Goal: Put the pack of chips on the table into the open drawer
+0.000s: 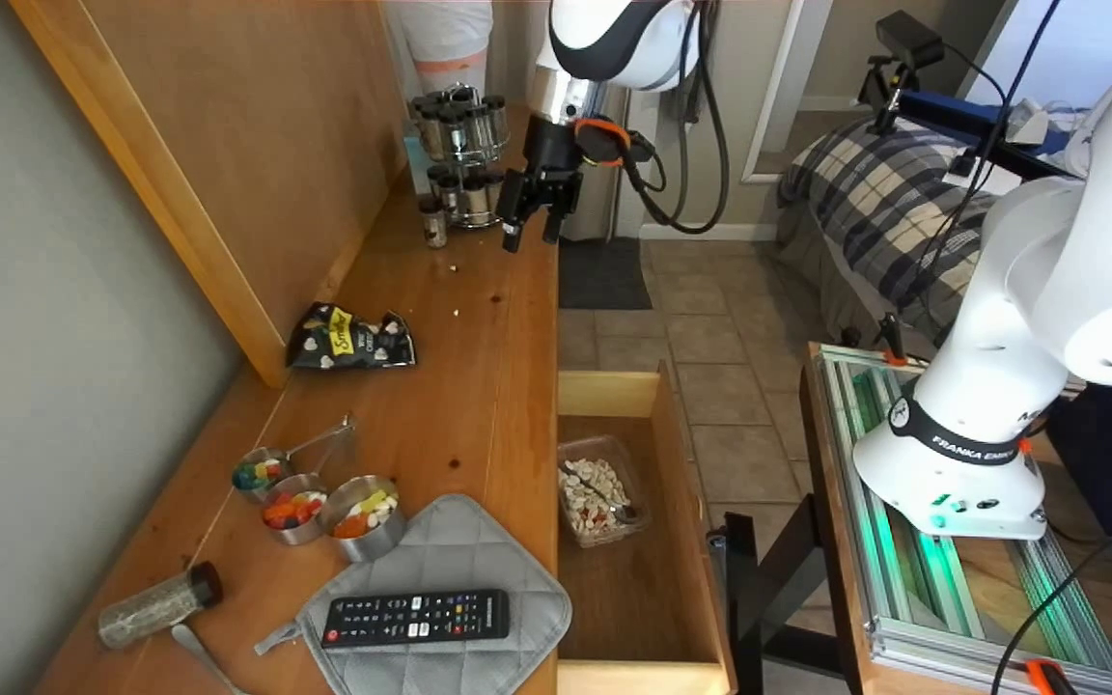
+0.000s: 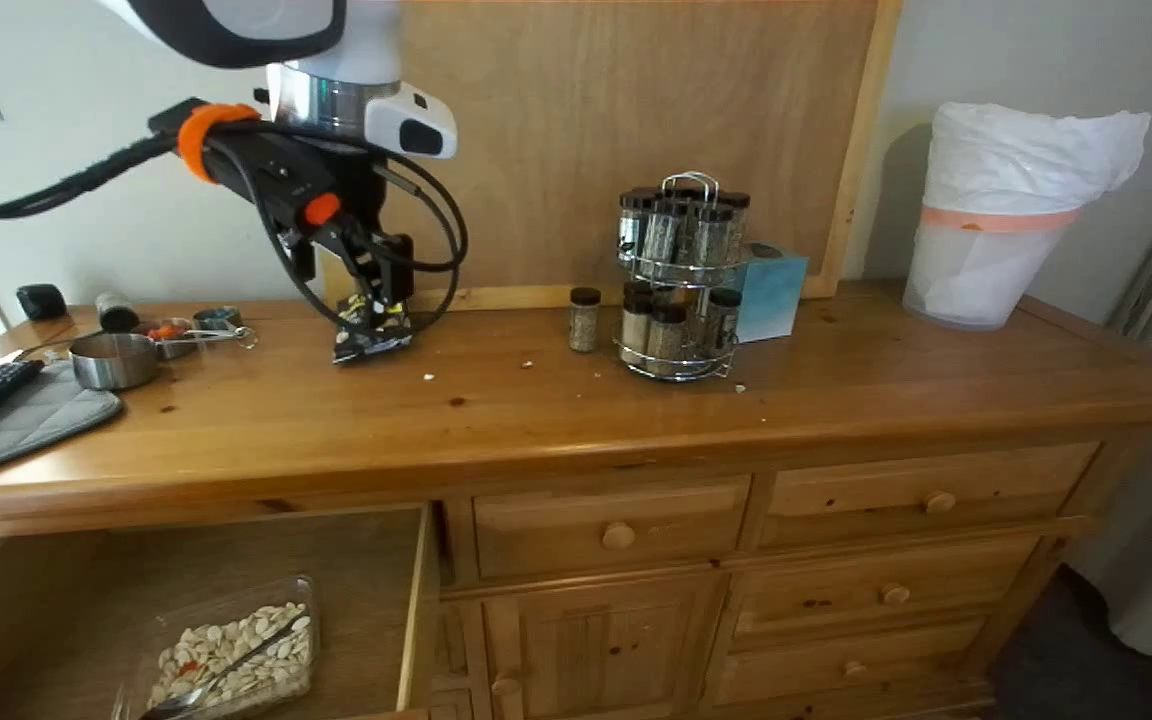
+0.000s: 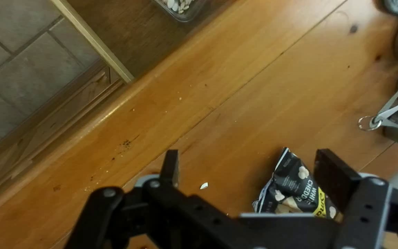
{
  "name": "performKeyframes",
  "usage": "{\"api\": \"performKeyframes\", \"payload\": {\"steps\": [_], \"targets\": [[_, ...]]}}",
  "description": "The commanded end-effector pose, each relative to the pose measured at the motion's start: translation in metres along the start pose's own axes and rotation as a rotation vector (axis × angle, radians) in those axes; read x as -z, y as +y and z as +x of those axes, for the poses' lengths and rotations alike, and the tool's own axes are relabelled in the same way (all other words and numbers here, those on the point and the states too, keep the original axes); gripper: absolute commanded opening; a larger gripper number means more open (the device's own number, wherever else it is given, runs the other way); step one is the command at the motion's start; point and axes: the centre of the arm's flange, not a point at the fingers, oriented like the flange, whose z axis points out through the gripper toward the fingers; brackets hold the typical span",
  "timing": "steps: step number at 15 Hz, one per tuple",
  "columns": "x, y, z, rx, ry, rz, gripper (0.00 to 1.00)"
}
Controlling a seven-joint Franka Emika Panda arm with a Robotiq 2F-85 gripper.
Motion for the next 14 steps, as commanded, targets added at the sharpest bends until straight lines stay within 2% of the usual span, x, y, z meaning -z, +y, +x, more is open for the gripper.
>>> {"api": "performKeyframes", "payload": {"steps": [1, 3, 6, 10, 14], "targets": [[-0.026, -0.026, 0.044, -0.1, 0.04, 0.009, 1.0], [-0.037, -0.043, 0.061, -0.135, 0.066, -0.019, 1.0], [-0.052, -0.06, 0.081, -0.186, 0.093, -0.014, 1.0], [-0.076, -0.069, 0.099, -0.219, 0.098, 0.023, 1.0], [-0.108, -0.069, 0.113, -0.249, 0.108, 0.008, 1.0]]}}
